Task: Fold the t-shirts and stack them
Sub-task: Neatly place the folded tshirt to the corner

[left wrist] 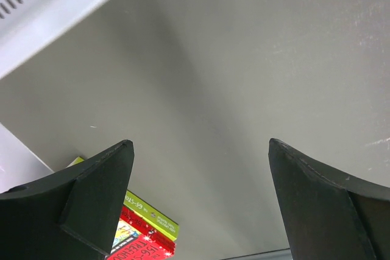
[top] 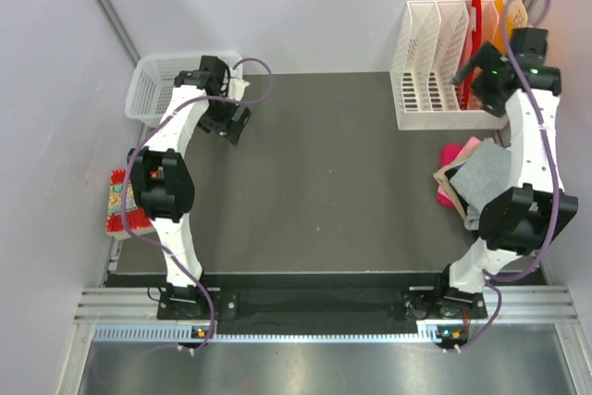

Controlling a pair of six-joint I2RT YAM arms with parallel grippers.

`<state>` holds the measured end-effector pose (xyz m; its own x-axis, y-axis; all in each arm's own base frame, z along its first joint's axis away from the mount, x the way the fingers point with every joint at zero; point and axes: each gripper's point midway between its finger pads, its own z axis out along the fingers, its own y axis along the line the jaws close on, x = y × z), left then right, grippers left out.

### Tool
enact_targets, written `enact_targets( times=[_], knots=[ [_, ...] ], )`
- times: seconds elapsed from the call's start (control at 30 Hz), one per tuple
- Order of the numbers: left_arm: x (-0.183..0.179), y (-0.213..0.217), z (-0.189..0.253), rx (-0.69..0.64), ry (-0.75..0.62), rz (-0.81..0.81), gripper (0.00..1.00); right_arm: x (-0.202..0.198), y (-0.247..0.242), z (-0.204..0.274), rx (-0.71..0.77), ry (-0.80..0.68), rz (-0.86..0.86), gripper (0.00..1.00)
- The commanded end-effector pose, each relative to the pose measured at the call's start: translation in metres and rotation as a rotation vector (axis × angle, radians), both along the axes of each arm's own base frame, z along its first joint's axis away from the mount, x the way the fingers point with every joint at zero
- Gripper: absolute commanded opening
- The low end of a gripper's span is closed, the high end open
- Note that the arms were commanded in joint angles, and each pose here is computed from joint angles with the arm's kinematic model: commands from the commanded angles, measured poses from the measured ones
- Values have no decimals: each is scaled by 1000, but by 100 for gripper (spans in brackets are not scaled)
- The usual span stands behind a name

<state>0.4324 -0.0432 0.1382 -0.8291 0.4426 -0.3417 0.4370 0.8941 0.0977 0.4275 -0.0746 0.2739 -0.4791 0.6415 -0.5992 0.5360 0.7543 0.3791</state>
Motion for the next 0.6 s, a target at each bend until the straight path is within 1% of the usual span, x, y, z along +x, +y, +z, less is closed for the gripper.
enact_targets(
  times=[0.0,0.07,0.1,0.2,0.3,0.37,0.57],
  knots=[
    [15,1,52,-25,-159,55,96,9,117,38,20,-126,421,100],
    [16,1,54,-33,-158,72,96,9,152,35,-9,-127,550,100],
    [15,0,53,-36,-153,77,97,4,179,39,-19,-130,630,100],
    [14,-2,54,-54,-151,97,98,2,218,27,-47,-97,755,100],
    [12,-3,54,-61,-144,107,98,0,242,28,-39,-119,811,100],
    [9,-3,53,-63,-137,109,98,1,249,30,-48,-128,832,100],
    [7,-2,53,-63,-154,119,98,2,261,40,-11,-162,851,100]
  ],
)
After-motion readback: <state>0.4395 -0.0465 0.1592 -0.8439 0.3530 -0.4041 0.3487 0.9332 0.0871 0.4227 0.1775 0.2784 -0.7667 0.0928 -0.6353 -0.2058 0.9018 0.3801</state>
